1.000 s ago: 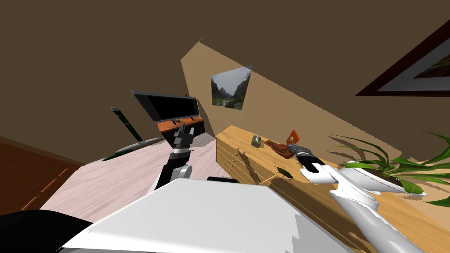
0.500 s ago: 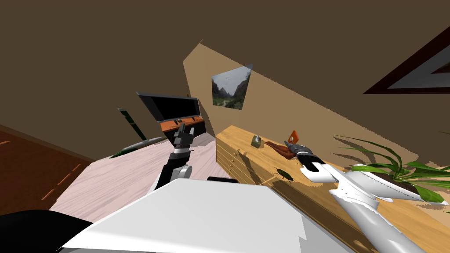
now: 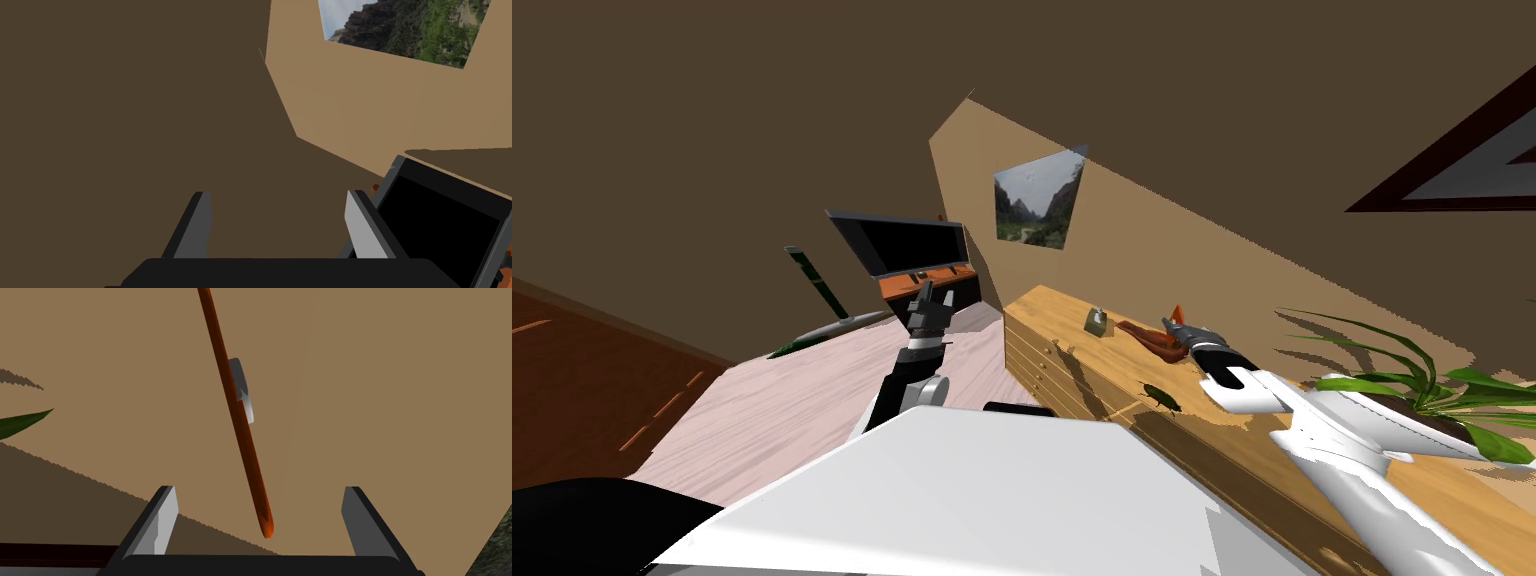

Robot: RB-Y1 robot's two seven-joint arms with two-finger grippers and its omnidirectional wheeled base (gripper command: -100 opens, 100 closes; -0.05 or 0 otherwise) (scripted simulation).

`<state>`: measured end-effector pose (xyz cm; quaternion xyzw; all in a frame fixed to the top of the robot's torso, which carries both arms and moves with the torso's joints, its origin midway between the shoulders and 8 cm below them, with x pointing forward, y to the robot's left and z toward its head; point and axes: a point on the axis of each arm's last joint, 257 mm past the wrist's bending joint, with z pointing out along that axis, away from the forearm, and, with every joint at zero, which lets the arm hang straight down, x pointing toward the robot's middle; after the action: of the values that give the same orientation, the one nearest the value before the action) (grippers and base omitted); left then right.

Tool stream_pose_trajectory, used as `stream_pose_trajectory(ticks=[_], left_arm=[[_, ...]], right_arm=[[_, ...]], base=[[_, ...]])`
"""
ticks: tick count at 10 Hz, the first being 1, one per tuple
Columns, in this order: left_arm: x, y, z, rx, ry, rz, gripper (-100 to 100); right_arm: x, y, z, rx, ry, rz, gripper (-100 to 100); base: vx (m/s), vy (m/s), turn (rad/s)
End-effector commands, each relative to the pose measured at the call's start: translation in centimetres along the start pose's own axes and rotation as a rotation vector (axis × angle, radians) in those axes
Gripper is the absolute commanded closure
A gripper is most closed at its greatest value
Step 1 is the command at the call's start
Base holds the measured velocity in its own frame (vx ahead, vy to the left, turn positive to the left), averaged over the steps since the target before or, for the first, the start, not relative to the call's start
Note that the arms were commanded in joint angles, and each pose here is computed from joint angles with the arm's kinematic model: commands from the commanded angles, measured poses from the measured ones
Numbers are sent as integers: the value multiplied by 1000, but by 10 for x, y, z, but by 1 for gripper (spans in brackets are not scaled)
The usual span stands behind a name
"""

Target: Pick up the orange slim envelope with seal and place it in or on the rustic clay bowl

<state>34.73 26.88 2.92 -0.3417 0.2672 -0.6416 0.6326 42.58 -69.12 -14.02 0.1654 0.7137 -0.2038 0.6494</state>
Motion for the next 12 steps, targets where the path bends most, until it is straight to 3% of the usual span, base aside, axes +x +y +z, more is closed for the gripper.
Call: stream_pose_trajectory(ticks=[1, 3, 9, 10, 11, 12], left_arm=[[0, 0, 0, 0, 0, 0, 0], [0, 0, 0, 0, 0, 0, 0], [0, 0, 0, 0, 0, 0, 0], [0, 0, 0, 0, 0, 0, 0], [0, 0, 0, 0, 0, 0, 0], [0, 0, 0, 0, 0, 0, 0]], right_arm=[[-16, -7, 2, 7, -9, -2, -100], [-26, -10, 3, 9, -15, -4, -100], [-86, -19, 10, 15, -43, -18, -100], [-79, -18, 9, 15, -41, -17, -100], [-80, -18, 9, 16, -42, -16, 0], [-79, -18, 9, 16, -42, -16, 0]], base=[[-38, 46, 23], [-29, 39, 12], [-29, 41, 24], [-17, 19, 1], [0, 0, 0], [0, 0, 0]])
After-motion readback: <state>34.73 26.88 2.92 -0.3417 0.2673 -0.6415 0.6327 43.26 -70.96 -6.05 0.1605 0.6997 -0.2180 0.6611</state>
